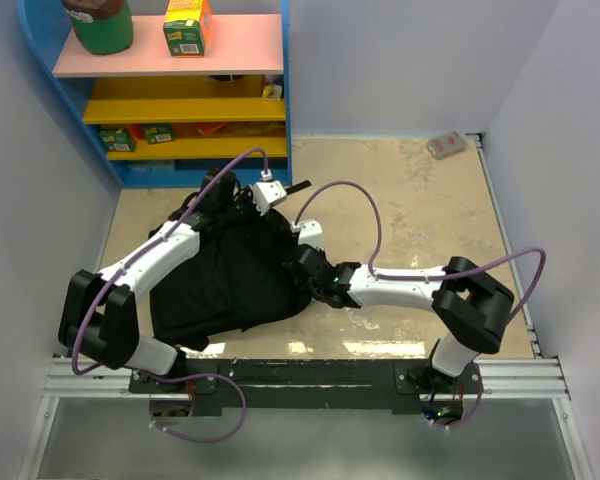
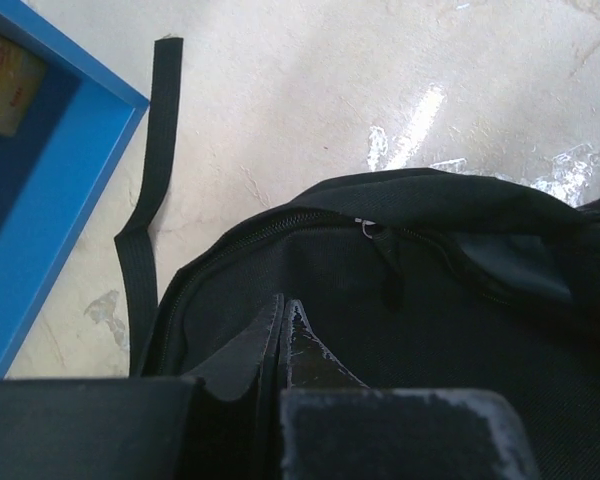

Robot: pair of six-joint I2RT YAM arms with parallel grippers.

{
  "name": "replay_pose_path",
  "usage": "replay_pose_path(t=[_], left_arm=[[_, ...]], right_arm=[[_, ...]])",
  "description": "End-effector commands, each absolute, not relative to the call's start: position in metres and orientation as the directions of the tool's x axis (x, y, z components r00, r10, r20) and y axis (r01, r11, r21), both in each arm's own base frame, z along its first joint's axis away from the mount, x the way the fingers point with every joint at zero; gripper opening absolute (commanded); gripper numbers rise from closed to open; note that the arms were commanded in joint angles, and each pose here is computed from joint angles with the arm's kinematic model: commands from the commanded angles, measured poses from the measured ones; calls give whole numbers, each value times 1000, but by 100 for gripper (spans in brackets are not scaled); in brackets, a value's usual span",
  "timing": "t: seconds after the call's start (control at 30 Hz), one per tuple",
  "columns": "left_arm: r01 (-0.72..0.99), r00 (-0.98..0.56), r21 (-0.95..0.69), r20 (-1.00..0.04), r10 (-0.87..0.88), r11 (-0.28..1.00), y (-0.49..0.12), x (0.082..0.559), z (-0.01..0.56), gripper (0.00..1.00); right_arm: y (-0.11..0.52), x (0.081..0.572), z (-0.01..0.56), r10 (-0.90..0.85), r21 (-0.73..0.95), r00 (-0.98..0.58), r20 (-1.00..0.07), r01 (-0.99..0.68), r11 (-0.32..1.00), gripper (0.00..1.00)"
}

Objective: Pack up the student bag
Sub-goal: Adjust the student bag at the center of the board.

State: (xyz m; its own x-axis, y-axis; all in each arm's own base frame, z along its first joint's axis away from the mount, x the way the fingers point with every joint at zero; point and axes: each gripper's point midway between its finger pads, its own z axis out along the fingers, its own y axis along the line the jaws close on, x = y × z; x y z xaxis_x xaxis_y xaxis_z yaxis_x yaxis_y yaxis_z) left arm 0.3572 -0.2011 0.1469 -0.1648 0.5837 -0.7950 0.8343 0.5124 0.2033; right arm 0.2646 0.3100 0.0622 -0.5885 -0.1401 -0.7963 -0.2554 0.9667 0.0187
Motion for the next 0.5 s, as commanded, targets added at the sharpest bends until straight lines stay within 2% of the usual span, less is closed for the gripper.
replay_pose_path(t=[0.0, 0.03, 0.07, 0.2, 0.23, 0.47], left_arm=[[828, -110, 245, -811, 575, 505, -200, 355, 161, 0], [827, -112, 245, -810, 576, 505, -200, 355, 160, 0], [827, -110, 246, -811, 574, 505, -200, 354, 160, 0], [823, -109, 249, -814, 571, 511, -199, 354, 161, 0], [822, -108, 249, -814, 571, 511, -199, 354, 161, 0], [818, -118, 243, -816, 566, 521, -199, 356, 159, 0]], right_arm=[[326, 258, 125, -26, 201, -557, -830, -343, 918, 0], [325, 260, 135, 8, 251, -560, -829, -360, 899, 0], [329, 260, 174, 105, 348, -517, -849, -400, 848, 0], [317, 248, 212, 226, 535, -543, -809, -521, 665, 0], [316, 244, 218, 227, 568, -564, -794, -555, 608, 0], [319, 224, 214, 180, 625, -623, -761, -633, 457, 0]])
